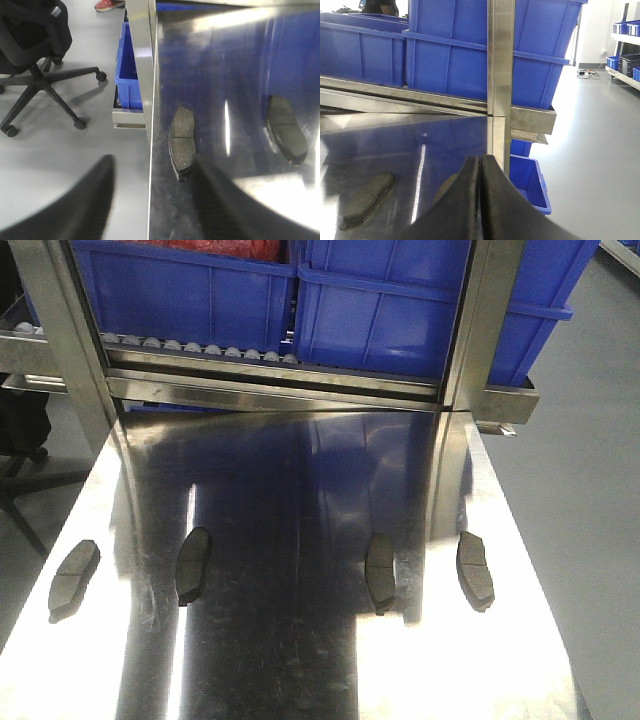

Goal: Move and align brake pads A on conveyor
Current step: 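Move the left gripper down toward the brake pad nearest it, then close the left gripper on the brake pad and lift it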

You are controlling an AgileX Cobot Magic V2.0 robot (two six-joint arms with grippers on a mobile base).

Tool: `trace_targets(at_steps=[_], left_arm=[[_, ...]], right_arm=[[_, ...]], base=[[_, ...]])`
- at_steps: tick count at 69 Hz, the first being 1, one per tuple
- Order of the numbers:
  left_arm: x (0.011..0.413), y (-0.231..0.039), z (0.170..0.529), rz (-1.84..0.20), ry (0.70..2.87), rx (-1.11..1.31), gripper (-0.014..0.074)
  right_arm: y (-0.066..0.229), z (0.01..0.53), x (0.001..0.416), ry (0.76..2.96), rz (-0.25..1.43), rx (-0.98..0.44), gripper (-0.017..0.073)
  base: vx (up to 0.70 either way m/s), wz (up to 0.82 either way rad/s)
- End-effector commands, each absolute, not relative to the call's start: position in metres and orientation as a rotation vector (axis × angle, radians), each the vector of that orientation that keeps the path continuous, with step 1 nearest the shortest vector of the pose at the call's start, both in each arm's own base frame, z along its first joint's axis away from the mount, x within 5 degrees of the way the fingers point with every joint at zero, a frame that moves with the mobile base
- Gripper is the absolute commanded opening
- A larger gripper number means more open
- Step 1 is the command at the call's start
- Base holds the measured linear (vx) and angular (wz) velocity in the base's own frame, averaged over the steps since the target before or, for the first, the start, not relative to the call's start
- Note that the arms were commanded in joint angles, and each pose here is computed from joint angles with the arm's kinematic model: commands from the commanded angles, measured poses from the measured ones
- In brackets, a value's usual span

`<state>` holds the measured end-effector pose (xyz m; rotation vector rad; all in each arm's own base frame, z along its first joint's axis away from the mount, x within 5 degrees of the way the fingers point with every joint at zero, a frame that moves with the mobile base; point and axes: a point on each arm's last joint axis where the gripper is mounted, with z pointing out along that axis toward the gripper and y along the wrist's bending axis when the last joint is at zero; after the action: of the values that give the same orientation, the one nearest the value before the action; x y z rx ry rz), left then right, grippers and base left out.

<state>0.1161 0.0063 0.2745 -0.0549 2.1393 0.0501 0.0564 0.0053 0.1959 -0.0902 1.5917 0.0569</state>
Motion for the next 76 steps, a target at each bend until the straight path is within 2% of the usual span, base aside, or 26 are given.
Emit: trace_targets(at_steps=[1, 9, 20, 28, 34, 50, 76], left_arm=[[0.129, 0.006, 0.288, 0.052, 2.062, -0.036, 0.0507], [0.148, 0.007, 0.294, 0.053, 2.142, -0.039, 0.0568], [0.188, 0.006, 0.306, 0.020, 2.289, -0.052, 0.0565], [0.220, -0.003, 0.307, -0.023, 2.425, 0.061, 0.0565], [0.245, -0.010, 0.295, -0.045, 2.523, 0.109, 0.0565], [0.300, -0.014, 0.252, -0.077, 2.735, 0.019, 0.0565], [0.332, -0.015, 0.204, -0.071, 2.905, 0.021, 0.0565]], right_arm=[[0.005, 0.201, 0.056, 1.511, 0.045, -0.085, -0.0010], [0.005, 0.201, 0.056, 1.511, 0.045, -0.085, -0.0010], [0.005, 0.201, 0.056, 1.511, 0.045, -0.085, -0.0010], [0.005, 0.201, 0.056, 1.511, 0.045, -0.085, -0.0010], [0.005, 0.201, 0.056, 1.511, 0.045, -0.085, -0.0010], [0.005, 0.201, 0.056, 1.511, 0.045, -0.085, -0.0010], [0.005, 0.201, 0.056, 1.511, 0.045, -0.085, -0.0010]], base=[[0.00, 0.00], [0.00, 0.00], [0.00, 0.00], [0.00, 0.00], [0.00, 0.00], [0.00, 0.00], [0.00, 0.00]])
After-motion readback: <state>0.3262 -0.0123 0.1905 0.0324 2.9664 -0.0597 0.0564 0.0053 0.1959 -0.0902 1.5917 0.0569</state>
